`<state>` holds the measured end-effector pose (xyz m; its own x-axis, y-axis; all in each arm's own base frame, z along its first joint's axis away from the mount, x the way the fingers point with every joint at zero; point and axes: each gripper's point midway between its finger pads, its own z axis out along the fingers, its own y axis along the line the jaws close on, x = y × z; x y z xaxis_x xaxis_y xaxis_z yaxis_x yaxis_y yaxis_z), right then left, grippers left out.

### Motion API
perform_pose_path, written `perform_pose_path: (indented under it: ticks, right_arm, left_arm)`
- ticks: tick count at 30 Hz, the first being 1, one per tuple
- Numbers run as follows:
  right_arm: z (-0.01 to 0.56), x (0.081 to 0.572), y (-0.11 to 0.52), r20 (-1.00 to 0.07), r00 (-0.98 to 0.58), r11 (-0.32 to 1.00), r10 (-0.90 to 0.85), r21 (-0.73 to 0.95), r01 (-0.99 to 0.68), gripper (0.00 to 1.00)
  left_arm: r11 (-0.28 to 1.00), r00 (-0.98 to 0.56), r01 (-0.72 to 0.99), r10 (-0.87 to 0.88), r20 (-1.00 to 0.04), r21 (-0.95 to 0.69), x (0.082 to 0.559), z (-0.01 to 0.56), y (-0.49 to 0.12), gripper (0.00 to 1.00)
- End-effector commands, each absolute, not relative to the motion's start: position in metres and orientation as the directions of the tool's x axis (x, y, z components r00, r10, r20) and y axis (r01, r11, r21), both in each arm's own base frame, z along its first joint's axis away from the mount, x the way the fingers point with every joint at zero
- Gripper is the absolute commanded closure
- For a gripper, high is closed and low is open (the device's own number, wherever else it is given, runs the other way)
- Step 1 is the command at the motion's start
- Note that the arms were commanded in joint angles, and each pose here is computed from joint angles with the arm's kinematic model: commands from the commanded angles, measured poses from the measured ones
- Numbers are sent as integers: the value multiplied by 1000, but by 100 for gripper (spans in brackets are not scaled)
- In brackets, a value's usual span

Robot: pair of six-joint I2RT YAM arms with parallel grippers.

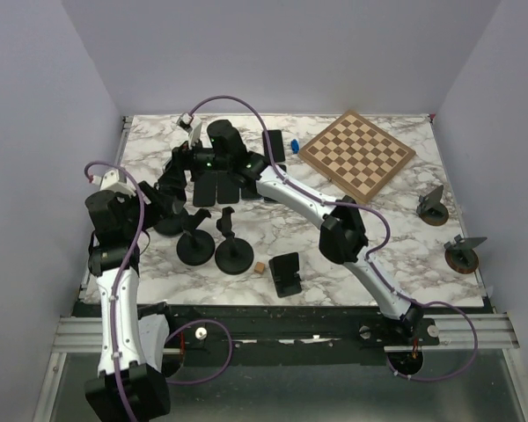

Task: Remove the phone from the phone stand

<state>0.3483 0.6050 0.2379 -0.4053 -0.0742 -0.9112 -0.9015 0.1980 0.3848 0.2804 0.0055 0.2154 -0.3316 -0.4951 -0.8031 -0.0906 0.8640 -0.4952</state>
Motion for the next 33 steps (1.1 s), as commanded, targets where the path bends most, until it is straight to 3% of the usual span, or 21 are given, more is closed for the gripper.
perform_pose_path:
  ticks: [1, 6, 9, 14, 22, 27, 32, 33]
  right_arm:
    - [264, 330, 607, -884, -465, 121, -48, 457, -881, 99]
    - [266, 327, 609, -879, -475, 101, -44, 469, -877, 99]
    - [265, 327, 610, -877, -479, 94, -44, 474, -875, 99]
    - [269, 326, 610, -877, -479, 90, -36, 474, -876, 99]
    - [263, 326, 611, -871, -489, 93, -41, 484, -870, 99]
    - [261, 329, 611, -872, -489, 106, -36, 483, -869, 99]
    - [260, 328, 612, -867, -497, 108, -34, 491, -864, 99]
    - [261, 328, 612, -866, -498, 103, -33, 493, -864, 99]
  left_arm:
    - [893, -413, 28, -399, -819, -449, 291, 223, -15, 24]
    - [921, -398, 23, -348, -849, -388, 300, 227, -8, 30]
    - [919, -375, 44, -348, -859, -391, 306, 230, -10, 42]
    - [913, -431, 76, -333, -839, -401, 314, 224, -21, 44]
    - [911, -397, 102, -330, -856, -399, 316, 227, -24, 57]
    - [912, -371, 119, -325, -870, -392, 316, 233, -25, 72]
    - [910, -402, 123, -319, -858, -396, 315, 224, -27, 100]
    - [913, -402, 112, -320, -858, -393, 314, 224, -25, 100]
